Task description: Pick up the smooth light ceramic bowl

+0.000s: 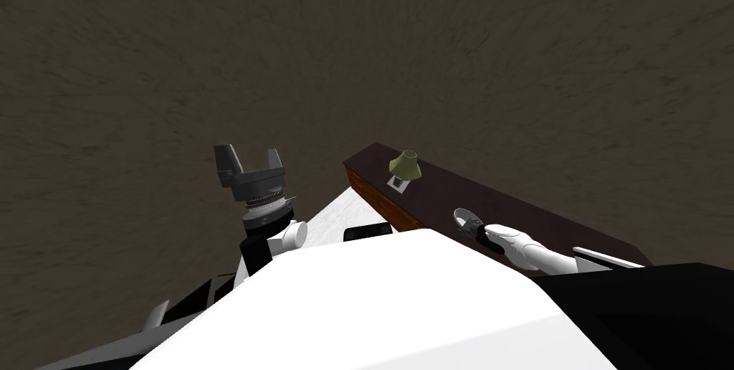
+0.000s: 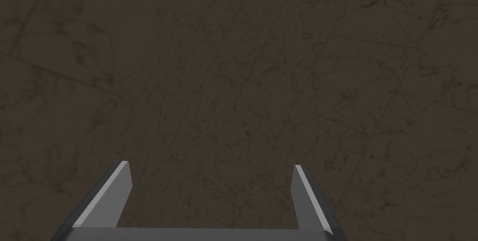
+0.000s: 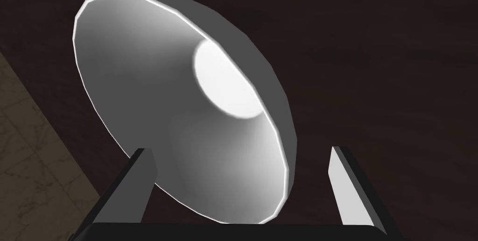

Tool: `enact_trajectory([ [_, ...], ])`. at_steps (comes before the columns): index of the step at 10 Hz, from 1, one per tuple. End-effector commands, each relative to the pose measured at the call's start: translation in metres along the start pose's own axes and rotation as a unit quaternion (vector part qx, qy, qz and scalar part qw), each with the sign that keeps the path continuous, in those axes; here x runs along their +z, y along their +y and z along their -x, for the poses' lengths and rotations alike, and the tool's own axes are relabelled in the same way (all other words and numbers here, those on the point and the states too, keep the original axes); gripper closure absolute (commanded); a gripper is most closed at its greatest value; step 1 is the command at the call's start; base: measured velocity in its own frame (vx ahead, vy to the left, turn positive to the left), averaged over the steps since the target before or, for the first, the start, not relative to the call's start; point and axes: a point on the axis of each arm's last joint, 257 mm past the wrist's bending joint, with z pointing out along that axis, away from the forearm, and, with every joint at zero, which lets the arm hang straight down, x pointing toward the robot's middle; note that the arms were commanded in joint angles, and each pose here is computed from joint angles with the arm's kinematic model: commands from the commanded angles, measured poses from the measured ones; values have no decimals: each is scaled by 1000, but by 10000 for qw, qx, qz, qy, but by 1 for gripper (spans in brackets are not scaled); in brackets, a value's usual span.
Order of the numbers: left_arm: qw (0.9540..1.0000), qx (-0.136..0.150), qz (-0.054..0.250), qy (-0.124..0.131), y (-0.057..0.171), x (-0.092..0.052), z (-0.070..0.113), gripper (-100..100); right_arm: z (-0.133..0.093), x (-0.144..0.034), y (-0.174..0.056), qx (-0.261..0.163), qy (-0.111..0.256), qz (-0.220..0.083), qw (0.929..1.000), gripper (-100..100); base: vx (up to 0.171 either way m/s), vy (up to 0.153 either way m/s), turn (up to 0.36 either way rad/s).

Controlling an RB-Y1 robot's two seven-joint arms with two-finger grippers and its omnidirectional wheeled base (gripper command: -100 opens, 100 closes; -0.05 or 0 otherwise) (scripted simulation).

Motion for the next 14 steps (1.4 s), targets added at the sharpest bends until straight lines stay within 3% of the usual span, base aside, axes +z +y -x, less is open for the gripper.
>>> enact_trajectory([
  [1, 10000, 0, 0, 0, 0, 0, 0, 0, -4, 0, 4, 33, 81, -13, 10000, -100, -44, -10, 177],
  [14, 10000, 0, 0, 0, 0, 0, 0, 0, -27, -4, 20, 743, 384, -159, 9964, -100, -54, -20, 120],
])
